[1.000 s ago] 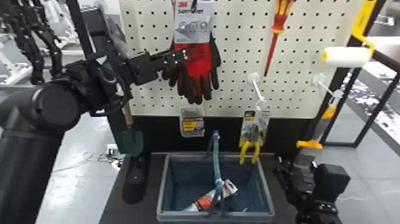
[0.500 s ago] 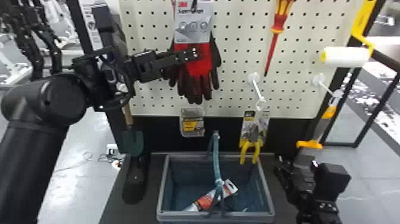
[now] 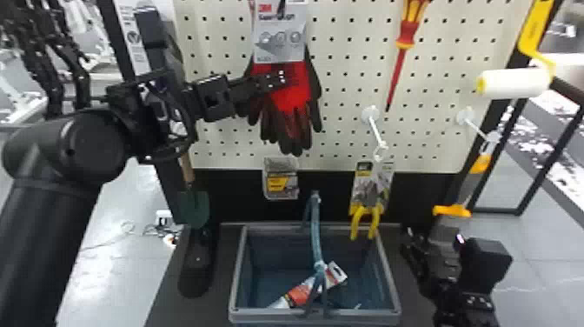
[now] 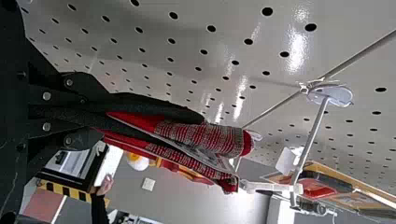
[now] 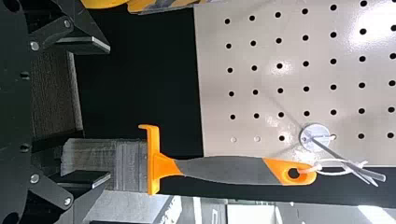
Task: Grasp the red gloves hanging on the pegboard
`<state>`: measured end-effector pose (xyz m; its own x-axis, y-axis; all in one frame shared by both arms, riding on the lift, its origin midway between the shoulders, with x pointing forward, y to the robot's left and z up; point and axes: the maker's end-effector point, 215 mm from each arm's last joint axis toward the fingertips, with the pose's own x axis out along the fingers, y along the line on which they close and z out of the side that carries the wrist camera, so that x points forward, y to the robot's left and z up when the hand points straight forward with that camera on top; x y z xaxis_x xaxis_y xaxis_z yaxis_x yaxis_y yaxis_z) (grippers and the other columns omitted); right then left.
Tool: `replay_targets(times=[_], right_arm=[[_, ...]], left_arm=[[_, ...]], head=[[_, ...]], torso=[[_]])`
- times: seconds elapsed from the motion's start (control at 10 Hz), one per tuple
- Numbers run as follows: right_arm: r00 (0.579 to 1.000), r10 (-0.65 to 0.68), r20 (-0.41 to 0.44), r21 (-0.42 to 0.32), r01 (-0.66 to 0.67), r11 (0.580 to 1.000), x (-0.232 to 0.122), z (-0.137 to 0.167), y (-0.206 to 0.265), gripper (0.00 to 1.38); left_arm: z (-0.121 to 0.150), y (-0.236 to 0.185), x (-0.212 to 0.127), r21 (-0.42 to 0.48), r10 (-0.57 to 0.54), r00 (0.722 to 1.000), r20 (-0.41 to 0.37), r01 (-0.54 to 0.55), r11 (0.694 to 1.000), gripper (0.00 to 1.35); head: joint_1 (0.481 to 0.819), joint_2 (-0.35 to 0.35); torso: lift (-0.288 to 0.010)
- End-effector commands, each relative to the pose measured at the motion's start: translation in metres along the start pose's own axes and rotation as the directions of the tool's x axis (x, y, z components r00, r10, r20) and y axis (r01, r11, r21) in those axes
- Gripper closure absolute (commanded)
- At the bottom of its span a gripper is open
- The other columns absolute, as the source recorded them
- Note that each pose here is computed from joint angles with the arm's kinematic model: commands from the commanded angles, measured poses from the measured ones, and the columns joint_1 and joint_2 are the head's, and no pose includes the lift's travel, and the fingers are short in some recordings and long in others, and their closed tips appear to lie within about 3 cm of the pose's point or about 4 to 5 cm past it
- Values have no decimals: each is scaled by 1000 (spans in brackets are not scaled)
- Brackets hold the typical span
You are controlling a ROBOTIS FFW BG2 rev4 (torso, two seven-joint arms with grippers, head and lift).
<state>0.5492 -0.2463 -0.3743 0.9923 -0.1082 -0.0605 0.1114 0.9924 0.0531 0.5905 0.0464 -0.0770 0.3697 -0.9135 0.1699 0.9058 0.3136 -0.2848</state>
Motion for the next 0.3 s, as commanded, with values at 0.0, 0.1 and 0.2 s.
replay_targets(times=[0.0, 0.1, 0.2], right_arm=[[1000, 0, 0, 0, 0, 1000, 0, 0, 0, 323], [1000, 0, 0, 0, 0, 1000, 0, 0, 0, 323], [1000, 0, 0, 1, 0, 1000, 0, 0, 0, 323]], left_arm=[[0, 0, 0, 1, 0, 1000, 3, 0, 1000, 1219], [1, 0, 0, 2, 1, 1000, 5, -1, 1000, 1219], [1, 1, -1, 1, 3, 1000, 6, -3, 1000, 1219]], head=[[549, 0], [549, 0], [549, 0]], torso=[[-100], [-100], [-100]])
